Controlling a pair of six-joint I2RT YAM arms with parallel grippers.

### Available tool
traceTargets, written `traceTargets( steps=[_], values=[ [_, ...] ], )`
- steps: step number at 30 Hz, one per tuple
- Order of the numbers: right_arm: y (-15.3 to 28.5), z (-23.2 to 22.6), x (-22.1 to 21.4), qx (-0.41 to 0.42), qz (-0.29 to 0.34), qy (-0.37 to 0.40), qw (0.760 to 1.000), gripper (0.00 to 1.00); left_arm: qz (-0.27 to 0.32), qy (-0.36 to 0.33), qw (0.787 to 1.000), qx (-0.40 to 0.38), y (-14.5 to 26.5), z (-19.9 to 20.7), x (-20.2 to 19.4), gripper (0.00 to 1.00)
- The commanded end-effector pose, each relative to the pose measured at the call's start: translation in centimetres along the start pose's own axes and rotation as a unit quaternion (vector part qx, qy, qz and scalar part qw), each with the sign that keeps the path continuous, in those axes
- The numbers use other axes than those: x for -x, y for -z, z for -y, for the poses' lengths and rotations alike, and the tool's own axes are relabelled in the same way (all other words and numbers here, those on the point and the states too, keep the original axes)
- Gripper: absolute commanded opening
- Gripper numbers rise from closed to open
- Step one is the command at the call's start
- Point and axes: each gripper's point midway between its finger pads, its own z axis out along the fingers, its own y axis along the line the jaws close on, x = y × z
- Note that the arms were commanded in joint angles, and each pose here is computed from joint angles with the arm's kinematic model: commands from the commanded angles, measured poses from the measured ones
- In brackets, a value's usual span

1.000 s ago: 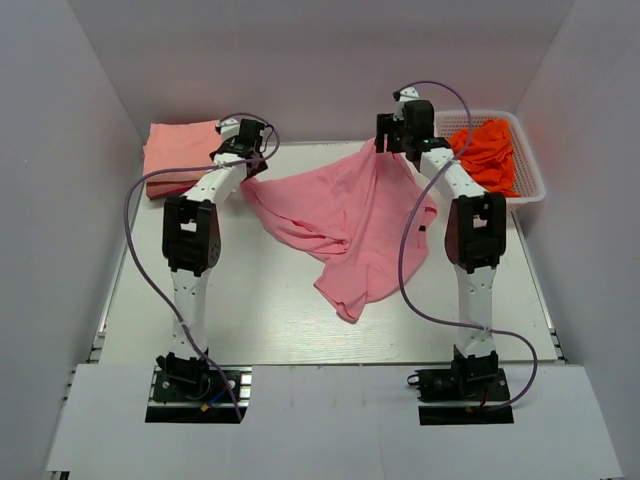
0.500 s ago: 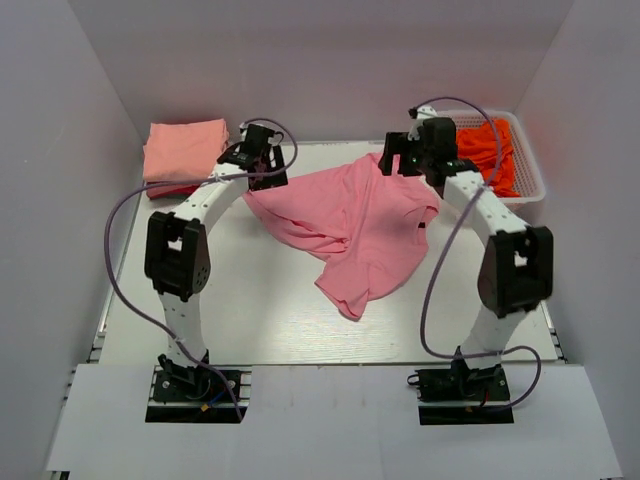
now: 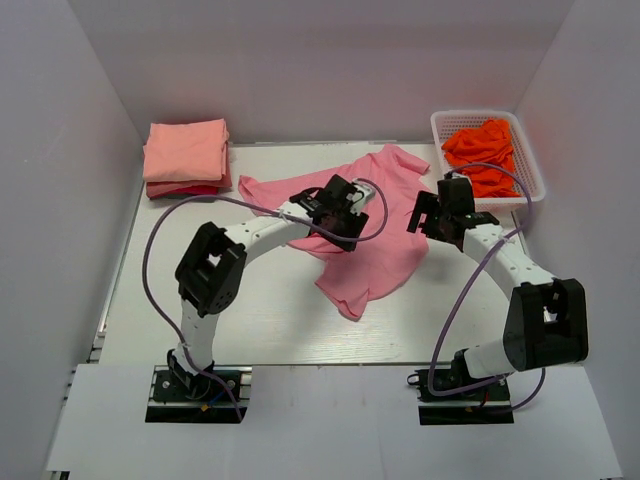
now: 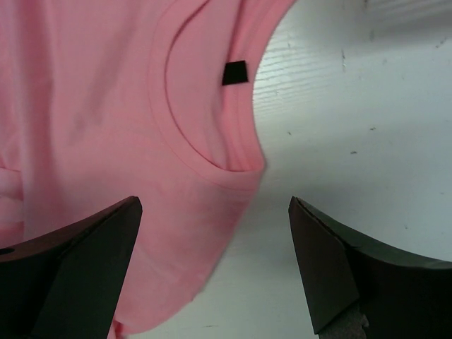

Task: Fold and stack the t-shirts
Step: Flatten out the tshirt

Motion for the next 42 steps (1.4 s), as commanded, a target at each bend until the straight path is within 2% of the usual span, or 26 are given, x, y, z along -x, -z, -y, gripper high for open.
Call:
traceTargets(
  steps=[1,2,4,7,13,14,20,22,25,29,31,33,39,42],
  values=[
    [1.0,1.1,1.2,-0.023,0.022,-0.021,0.999,0.90,0.002,-0.031,0.999,0.031,-0.6,-1.4,0.8,0.55],
    [0.9,1.4,0.9,-0.026,0.017,-0.022,0.999,0.90,0.000,-0.034,0.998,0.045,-0.9,-1.5,1.0,0.55],
    [0.9,1.6,0.9,-0.029,0.016,-0.025,0.999,0.90,-0.026,-0.031,0.996,0.085,-2.2,-2.7,-0.3,0.47],
    [0.8,1.4,0.7,-0.023,0.011,-0.021,0.999,0.90,-0.020,-0.013,0.993,0.120,-2.3,-3.7,0.0,0.39],
    [0.2,1.5,0.2,-0.014,-0.005,-0.018,1.000,0.90,-0.002,-0.006,0.990,0.139,-3.2,-4.3,1.0,0.39],
    [0.2,1.5,0.2,-0.014,-0.005,-0.017,1.000,0.90,-0.002,0.001,0.990,0.140,-3.7,-4.3,0.9,0.42],
    [-0.4,1.5,-0.3,-0.010,-0.019,-0.010,1.000,0.90,0.033,0.056,0.987,0.148,-4.5,-5.5,2.7,0.42],
    [-0.6,1.7,-0.2,-0.011,-0.020,-0.014,1.000,0.90,0.052,0.076,0.981,0.171,-4.6,-6.2,3.8,0.36],
    [-1.0,1.6,-0.8,-0.009,-0.032,-0.012,0.999,0.90,0.065,0.112,0.971,0.201,-4.6,-7.4,4.6,0.20],
    [-1.1,1.8,-1.1,-0.014,-0.037,-0.016,0.999,0.90,0.067,0.124,0.973,0.180,-5.0,-7.1,4.9,0.20],
    [-1.1,1.9,-1.3,-0.013,-0.040,-0.010,0.999,0.90,0.077,0.135,0.973,0.171,-4.8,-6.7,5.8,0.25],
    [-1.3,2.1,-1.5,-0.015,-0.044,-0.012,0.999,0.90,0.072,0.152,0.970,0.177,-4.6,-7.2,5.8,0.25],
    [-1.3,2.1,-1.8,-0.015,-0.048,-0.012,0.999,0.90,0.036,0.205,0.939,0.275,-1.5,-10.1,2.3,0.24],
    [-1.4,1.9,-1.9,-0.010,-0.050,-0.011,0.999,0.90,0.042,0.240,0.921,0.306,1.0,-11.6,1.9,0.26]
  ],
)
